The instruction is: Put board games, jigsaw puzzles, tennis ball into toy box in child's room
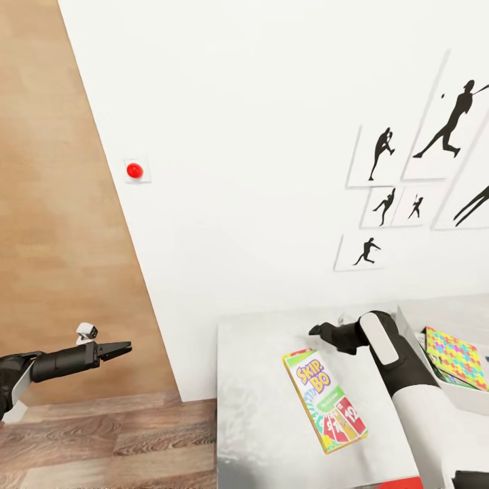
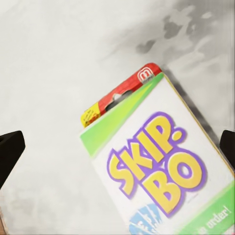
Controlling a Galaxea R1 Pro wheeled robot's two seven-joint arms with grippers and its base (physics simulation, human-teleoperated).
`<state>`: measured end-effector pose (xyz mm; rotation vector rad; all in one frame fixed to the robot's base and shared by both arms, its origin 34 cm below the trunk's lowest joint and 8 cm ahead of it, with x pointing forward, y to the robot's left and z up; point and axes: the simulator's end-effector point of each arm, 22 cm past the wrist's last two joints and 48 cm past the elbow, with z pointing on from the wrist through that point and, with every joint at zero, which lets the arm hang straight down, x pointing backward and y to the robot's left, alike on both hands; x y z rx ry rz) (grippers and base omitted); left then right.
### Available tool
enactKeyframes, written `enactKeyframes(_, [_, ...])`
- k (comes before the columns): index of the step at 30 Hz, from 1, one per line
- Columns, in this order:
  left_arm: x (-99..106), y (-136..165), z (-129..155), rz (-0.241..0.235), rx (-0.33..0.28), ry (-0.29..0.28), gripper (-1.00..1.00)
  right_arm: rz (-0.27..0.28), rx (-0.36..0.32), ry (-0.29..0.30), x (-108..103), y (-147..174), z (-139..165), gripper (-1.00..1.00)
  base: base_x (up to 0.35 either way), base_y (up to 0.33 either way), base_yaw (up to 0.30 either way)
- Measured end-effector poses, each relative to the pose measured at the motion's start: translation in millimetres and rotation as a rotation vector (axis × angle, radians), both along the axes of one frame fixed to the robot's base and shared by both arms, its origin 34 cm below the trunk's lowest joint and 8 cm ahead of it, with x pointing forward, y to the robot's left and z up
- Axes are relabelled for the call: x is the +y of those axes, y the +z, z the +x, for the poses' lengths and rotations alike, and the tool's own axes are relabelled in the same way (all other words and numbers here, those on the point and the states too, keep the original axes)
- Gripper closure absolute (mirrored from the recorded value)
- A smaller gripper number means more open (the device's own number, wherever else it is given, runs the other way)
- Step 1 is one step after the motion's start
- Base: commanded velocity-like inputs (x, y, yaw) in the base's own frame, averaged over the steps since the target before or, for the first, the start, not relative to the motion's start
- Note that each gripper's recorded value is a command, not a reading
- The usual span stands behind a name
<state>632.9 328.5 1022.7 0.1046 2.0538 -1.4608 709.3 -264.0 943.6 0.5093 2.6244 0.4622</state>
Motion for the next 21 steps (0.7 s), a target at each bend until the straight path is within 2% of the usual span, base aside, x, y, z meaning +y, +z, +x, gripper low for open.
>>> enactKeyframes(16, [-0.2, -14.0, 0.1, 0.001, 0.027, -0.001, -1.00, -0.002, 0.065, -0.008, -4.5, -27.6, -7.8, -1.00, 0.000, 0.000, 0.000])
enactKeyframes(21, [-0.2, -18.4, 0.1, 0.002, 0.036, -0.002, -1.00, -0.029, 0.110, -0.011, -11.4, -46.3, -17.0, -1.00, 0.000, 0.000, 0.000])
